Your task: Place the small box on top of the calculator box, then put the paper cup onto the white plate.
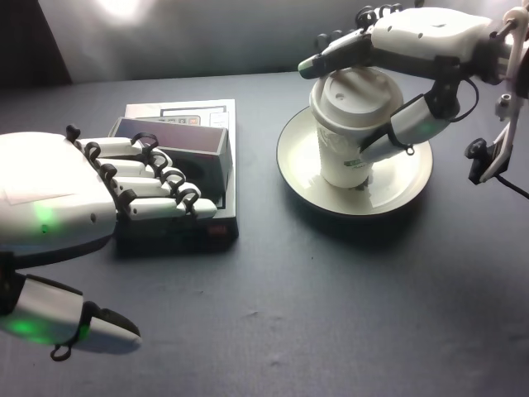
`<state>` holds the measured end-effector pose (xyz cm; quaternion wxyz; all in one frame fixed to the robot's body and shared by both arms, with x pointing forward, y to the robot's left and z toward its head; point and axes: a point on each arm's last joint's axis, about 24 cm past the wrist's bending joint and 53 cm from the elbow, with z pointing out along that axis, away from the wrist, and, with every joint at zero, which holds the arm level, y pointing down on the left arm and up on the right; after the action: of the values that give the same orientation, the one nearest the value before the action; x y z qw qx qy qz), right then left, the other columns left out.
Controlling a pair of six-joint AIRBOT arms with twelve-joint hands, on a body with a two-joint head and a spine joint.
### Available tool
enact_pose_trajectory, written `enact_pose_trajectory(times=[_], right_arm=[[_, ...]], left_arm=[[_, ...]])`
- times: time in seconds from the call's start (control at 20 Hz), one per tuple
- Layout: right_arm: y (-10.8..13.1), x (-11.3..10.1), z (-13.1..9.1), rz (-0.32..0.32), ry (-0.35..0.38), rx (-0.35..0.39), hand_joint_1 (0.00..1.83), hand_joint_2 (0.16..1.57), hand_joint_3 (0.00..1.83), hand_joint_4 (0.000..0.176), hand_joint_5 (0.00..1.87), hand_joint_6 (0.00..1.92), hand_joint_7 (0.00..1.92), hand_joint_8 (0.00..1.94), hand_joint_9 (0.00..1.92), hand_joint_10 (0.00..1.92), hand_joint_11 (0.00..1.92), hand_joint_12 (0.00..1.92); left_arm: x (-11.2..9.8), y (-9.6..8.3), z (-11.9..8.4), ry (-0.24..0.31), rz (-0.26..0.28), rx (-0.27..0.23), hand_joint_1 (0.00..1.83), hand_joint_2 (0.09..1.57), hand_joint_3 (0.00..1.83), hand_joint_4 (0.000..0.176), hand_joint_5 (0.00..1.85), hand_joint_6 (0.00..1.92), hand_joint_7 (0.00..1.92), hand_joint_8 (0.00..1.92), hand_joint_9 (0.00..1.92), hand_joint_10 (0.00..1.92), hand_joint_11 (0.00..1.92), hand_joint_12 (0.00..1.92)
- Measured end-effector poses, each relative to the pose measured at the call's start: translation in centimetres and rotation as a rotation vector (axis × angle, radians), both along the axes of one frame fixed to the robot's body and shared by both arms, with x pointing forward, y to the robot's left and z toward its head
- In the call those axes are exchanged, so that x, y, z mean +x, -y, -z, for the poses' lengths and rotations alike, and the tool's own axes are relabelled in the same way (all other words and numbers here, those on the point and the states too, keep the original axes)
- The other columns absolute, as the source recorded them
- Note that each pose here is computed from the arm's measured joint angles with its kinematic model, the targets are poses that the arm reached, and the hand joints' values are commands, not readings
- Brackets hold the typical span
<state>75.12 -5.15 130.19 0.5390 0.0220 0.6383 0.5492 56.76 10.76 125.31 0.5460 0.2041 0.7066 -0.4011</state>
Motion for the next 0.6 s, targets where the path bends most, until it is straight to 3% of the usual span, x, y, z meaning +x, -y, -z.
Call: enact_pose_trajectory(times=[0.1, 0.25, 0.4, 0.6], right_arm=[[0.05, 0.14, 0.38, 0.007, -0.008, -0.015, 0.92, 1.01, 0.00, 0.000, 0.20, 0.00, 0.29, 0.00, 0.26, 0.00, 0.00, 0.82], [0.03, 0.20, 0.73, 0.010, -0.008, -0.037, 0.73, 0.94, 0.00, 0.000, 0.11, 0.00, 0.20, 0.00, 0.18, 0.00, 0.00, 0.64], [-0.12, 0.09, 0.87, 0.007, 0.005, -0.059, 0.59, 0.87, 0.00, 0.000, 0.01, 0.00, 0.05, 0.00, 0.08, 0.00, 0.00, 0.43], [-0.07, 0.10, 0.94, 0.008, 0.007, -0.066, 0.55, 0.81, 0.00, 0.000, 0.00, 0.00, 0.00, 0.00, 0.00, 0.00, 0.00, 0.17]], left_arm=[[0.01, -0.01, 0.01, 0.000, 0.000, 0.001, 0.29, 1.08, 0.00, 0.000, 0.13, 0.01, 0.20, 0.01, 0.20, 0.01, 0.00, 0.46], [0.00, 0.00, 0.00, 0.000, 0.000, 0.001, 0.30, 1.07, 0.00, 0.000, 0.14, 0.01, 0.22, 0.01, 0.21, 0.01, 0.00, 0.50], [0.01, -0.01, 0.00, 0.000, 0.000, 0.000, 0.29, 1.08, 0.00, 0.000, 0.11, 0.00, 0.19, 0.00, 0.17, 0.00, 0.00, 0.39], [0.03, -0.01, -0.05, 0.001, -0.001, -0.001, 0.31, 1.07, 0.00, 0.000, 0.13, 0.00, 0.20, 0.00, 0.18, 0.00, 0.00, 0.42]])
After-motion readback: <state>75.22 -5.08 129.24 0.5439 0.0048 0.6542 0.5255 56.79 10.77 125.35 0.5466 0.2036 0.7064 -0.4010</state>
